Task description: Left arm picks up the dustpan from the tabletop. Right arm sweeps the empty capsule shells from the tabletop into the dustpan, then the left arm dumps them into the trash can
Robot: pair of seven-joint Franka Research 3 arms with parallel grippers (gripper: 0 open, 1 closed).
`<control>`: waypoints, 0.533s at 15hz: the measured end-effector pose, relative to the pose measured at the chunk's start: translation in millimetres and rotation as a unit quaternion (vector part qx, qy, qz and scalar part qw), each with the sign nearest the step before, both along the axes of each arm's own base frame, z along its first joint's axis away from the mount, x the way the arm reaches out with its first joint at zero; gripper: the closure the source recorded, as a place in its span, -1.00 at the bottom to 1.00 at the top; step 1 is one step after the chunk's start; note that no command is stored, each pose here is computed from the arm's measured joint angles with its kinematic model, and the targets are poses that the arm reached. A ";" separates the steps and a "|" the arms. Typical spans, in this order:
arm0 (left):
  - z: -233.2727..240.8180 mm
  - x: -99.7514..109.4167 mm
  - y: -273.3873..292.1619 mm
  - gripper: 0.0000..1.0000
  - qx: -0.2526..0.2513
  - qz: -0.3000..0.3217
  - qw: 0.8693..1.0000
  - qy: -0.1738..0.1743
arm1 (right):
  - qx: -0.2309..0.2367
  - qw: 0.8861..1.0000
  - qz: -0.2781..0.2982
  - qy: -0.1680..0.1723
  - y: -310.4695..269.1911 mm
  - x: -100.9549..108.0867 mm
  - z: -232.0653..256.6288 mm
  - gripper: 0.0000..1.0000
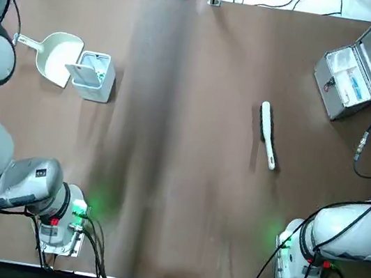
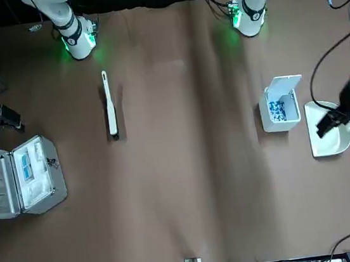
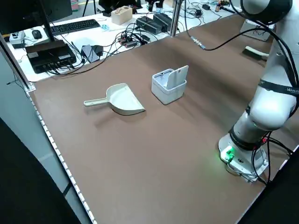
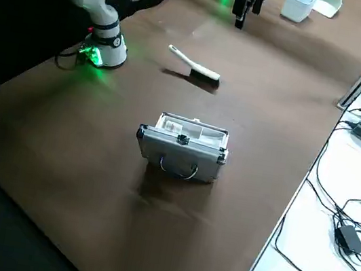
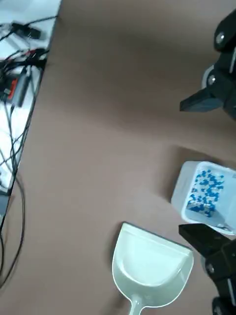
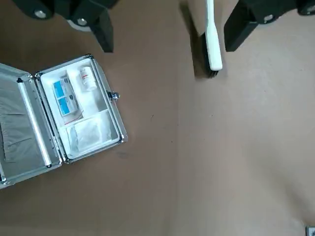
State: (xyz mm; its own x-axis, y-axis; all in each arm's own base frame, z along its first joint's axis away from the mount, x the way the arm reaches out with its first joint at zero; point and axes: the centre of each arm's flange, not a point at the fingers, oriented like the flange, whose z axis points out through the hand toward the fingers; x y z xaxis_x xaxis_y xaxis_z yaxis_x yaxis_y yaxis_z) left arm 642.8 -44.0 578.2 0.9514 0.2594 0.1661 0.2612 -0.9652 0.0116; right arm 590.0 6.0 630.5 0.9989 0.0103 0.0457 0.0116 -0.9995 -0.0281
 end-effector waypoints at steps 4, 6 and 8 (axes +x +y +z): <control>21.2 -22.5 -43.9 -1.00 0.013 -0.044 0.999 0.013 | 0.000 1.000 0.000 -0.001 0.0 -0.8 1.6 -0.98; 21.8 -31.8 -43.8 -1.00 0.032 -0.086 0.995 0.041 | -0.001 1.000 0.001 -0.001 0.4 -0.8 1.6 -0.97; 20.9 -34.7 -34.7 -1.00 0.032 -0.101 0.993 0.056 | -0.001 1.000 0.002 -0.002 1.6 -0.7 1.7 -0.98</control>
